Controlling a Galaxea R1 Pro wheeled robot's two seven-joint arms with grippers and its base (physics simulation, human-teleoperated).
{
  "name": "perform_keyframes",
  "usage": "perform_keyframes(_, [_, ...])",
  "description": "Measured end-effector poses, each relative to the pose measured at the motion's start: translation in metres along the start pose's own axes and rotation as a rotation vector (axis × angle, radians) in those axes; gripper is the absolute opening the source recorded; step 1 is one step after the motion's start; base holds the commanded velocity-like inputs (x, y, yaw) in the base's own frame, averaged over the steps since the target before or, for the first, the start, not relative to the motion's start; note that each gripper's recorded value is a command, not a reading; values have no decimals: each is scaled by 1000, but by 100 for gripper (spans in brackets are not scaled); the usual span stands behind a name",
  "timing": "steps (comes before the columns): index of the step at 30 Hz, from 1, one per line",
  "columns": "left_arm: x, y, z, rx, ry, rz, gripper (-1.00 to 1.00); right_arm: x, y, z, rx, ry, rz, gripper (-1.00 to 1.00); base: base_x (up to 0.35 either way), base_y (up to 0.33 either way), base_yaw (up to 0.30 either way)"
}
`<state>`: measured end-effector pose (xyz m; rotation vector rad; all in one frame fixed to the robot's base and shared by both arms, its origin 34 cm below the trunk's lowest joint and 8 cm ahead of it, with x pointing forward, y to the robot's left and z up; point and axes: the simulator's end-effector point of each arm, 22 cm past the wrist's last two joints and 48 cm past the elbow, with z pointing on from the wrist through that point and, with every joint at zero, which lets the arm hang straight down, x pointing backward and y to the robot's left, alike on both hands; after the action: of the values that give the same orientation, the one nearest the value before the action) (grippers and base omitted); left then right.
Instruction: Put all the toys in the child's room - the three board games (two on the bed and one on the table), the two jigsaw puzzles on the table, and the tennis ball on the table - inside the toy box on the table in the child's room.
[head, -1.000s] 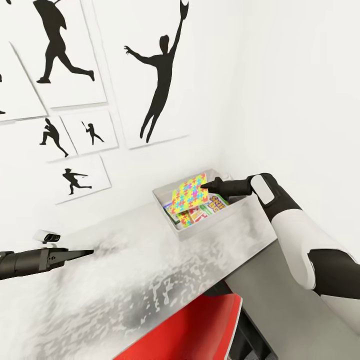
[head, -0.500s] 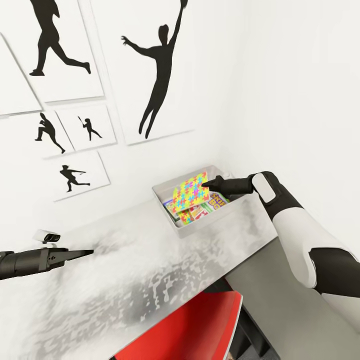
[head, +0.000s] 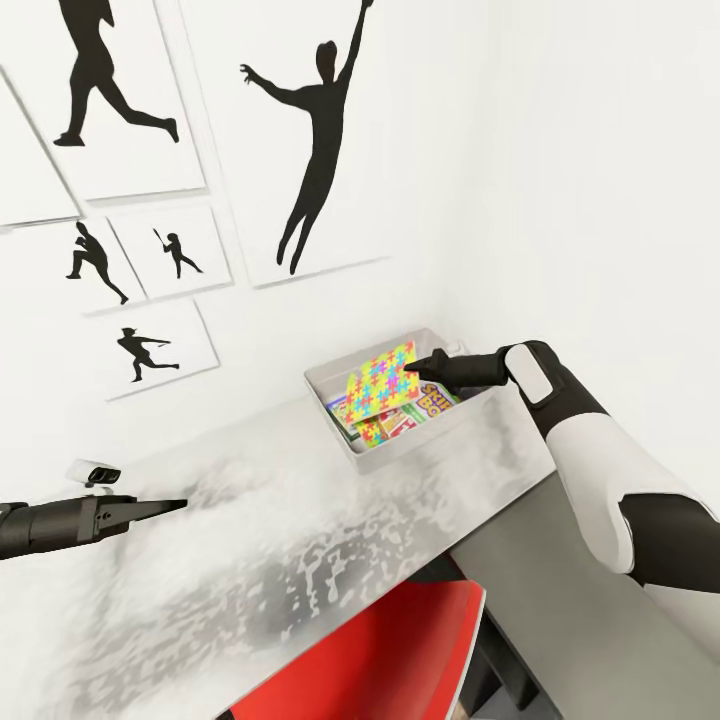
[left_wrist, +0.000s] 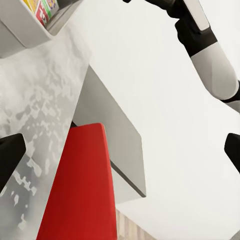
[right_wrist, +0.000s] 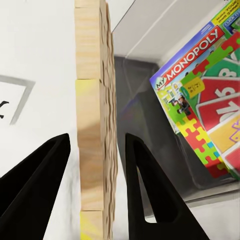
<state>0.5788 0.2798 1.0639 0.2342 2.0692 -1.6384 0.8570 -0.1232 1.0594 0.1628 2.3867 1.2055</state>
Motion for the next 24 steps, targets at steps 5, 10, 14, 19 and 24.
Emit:
perform_keyframes(5, [0, 0, 0, 0, 0, 0, 100, 0, -1, 0, 3, 0, -1, -100, 0, 0, 0])
perform_keyframes(10, [0, 0, 0, 0, 0, 0, 100, -1, 0, 0, 3, 0, -2, -100, 0, 0, 0])
perform_keyframes(14, [0, 0, 0, 0, 0, 0, 100, -3, 2, -1, 0, -3, -5, 100, 0, 0, 0])
perform_keyframes(19, [0, 0, 0, 0, 0, 0, 100, -3, 2, -1, 3, -3, -6, 100, 0, 0, 0])
perform_keyframes(24, [0, 0, 0, 1, 0, 0, 100, -4, 1, -2, 4, -5, -5, 100, 0, 0, 0])
